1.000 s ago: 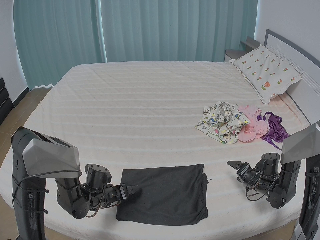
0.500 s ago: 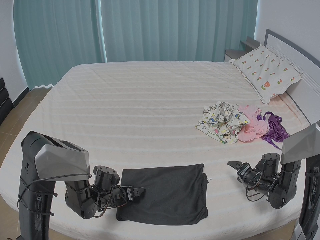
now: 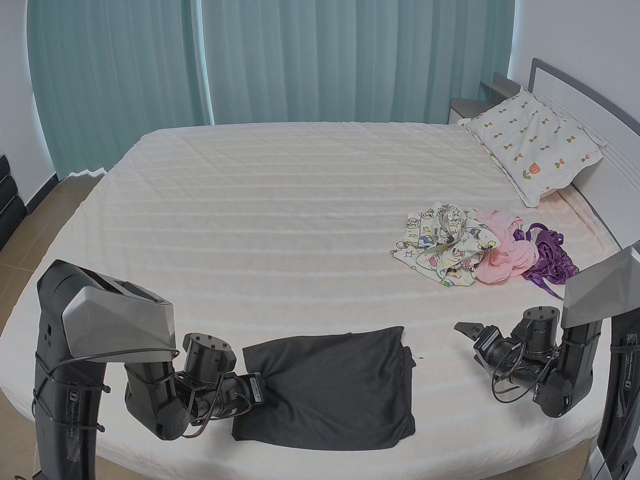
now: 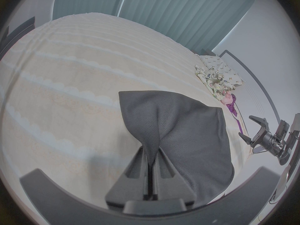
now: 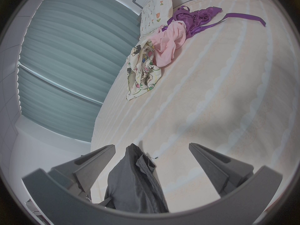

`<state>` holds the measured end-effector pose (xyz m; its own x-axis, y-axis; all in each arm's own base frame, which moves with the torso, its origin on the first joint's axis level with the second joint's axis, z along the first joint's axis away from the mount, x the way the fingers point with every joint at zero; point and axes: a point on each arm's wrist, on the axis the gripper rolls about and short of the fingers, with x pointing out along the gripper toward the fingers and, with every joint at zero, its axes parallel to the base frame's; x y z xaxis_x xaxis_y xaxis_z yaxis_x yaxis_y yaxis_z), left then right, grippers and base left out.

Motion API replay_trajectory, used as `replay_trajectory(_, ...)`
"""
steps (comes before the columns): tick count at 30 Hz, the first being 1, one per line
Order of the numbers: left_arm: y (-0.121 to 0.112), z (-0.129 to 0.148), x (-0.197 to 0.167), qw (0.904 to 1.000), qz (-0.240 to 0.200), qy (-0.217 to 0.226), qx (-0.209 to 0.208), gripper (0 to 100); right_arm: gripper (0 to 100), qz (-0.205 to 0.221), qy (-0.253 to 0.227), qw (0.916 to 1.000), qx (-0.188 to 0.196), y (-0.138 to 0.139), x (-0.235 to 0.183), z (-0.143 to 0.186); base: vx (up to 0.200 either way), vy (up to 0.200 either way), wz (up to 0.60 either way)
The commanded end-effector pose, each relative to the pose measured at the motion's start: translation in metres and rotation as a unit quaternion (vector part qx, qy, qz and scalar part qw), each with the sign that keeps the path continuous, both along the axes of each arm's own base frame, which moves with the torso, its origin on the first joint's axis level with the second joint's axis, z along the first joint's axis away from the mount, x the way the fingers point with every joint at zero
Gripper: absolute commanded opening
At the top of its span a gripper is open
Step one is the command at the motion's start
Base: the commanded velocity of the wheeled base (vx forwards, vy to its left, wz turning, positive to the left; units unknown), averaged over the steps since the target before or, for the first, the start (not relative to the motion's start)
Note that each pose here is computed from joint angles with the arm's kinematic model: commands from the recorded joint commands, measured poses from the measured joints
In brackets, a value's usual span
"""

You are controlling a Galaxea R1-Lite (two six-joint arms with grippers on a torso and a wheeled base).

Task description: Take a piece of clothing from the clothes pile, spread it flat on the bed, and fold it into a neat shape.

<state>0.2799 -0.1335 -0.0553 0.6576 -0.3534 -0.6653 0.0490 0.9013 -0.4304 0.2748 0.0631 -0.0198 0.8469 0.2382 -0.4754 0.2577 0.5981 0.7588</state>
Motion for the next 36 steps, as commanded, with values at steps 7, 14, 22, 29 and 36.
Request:
replay_trajectory(7,0.005,0.015,-0.01,0.9997,0.021,0.001,-0.015,0,100,0.002,0.007,1.0,-0.001,0.001,0.0,-0.006,0.0,0.0,0.0)
replay_trajectory(14,0.01,0.013,-0.012,0.9995,0.026,0.01,-0.011,0,100,0.003,0.01,0.9999,0.001,0.001,0.0,-0.008,0.0,0.057,0.0)
replay_trajectory(22,0.023,0.013,-0.011,0.9987,0.048,0.014,-0.011,0,100,0.002,0.021,0.9998,0.0,0.001,0.0,-0.015,0.0,0.2,0.0)
replay_trajectory(29,0.029,0.015,-0.008,0.9981,0.06,0.011,-0.014,0,100,0.002,0.022,0.9997,-0.001,0.001,0.0,-0.016,0.0,0.2,0.0)
replay_trajectory(36,0.033,0.016,-0.005,0.9975,0.069,0.009,-0.015,0,100,0.002,0.023,0.9997,-0.002,0.001,-0.001,-0.015,0.0,0.2,0.0)
